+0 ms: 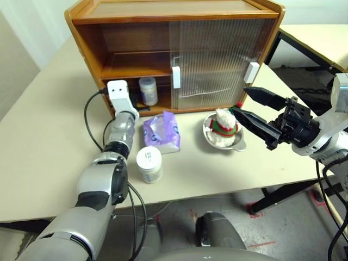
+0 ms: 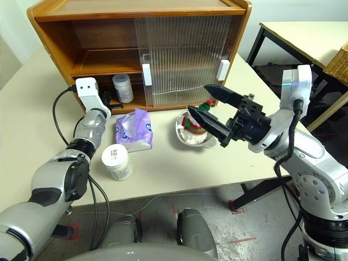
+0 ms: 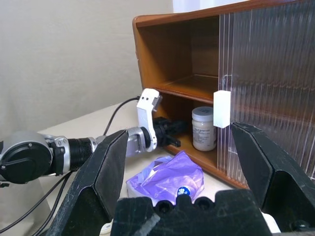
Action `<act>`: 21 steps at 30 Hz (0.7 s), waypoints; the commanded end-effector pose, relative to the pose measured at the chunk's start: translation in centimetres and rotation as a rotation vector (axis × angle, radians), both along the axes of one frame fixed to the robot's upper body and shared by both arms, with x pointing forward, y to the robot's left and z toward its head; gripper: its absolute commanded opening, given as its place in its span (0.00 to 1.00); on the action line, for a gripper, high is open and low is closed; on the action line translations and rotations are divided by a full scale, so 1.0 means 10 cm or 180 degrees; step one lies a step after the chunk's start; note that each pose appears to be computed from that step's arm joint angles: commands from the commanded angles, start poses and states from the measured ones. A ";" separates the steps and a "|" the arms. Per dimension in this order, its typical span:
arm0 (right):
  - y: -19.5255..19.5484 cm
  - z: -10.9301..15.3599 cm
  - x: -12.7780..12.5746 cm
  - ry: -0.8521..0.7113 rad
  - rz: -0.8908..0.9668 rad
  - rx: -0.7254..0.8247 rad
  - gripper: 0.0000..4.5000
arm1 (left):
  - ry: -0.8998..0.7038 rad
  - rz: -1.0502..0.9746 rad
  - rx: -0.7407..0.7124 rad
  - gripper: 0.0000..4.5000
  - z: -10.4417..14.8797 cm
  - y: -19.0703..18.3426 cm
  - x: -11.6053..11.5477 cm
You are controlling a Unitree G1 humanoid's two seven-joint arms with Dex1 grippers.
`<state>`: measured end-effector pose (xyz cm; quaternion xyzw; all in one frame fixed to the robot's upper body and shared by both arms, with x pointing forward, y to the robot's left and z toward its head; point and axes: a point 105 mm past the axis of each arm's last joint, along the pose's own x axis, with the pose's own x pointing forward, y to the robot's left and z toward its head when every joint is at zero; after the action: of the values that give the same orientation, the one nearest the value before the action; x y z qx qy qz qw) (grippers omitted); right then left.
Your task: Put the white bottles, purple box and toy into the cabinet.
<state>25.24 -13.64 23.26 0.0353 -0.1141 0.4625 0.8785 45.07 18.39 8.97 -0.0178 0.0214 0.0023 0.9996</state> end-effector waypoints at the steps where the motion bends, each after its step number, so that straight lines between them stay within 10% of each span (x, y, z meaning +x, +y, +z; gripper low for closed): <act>1: -0.01 0.03 -0.03 -0.0030 -0.0009 -0.0036 1.00 | 0.0036 -0.0143 0.0079 0.00 0.02 -0.12 0.03; 21: -0.03 0.04 -0.06 -0.0049 -0.0071 -0.0050 1.00 | 0.0169 -0.0386 0.0087 0.00 -0.06 -0.35 0.03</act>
<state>24.94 -13.90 23.48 0.0288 -0.1152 0.4540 0.8831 45.30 15.79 8.63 -0.0108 0.0376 -0.0430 0.9983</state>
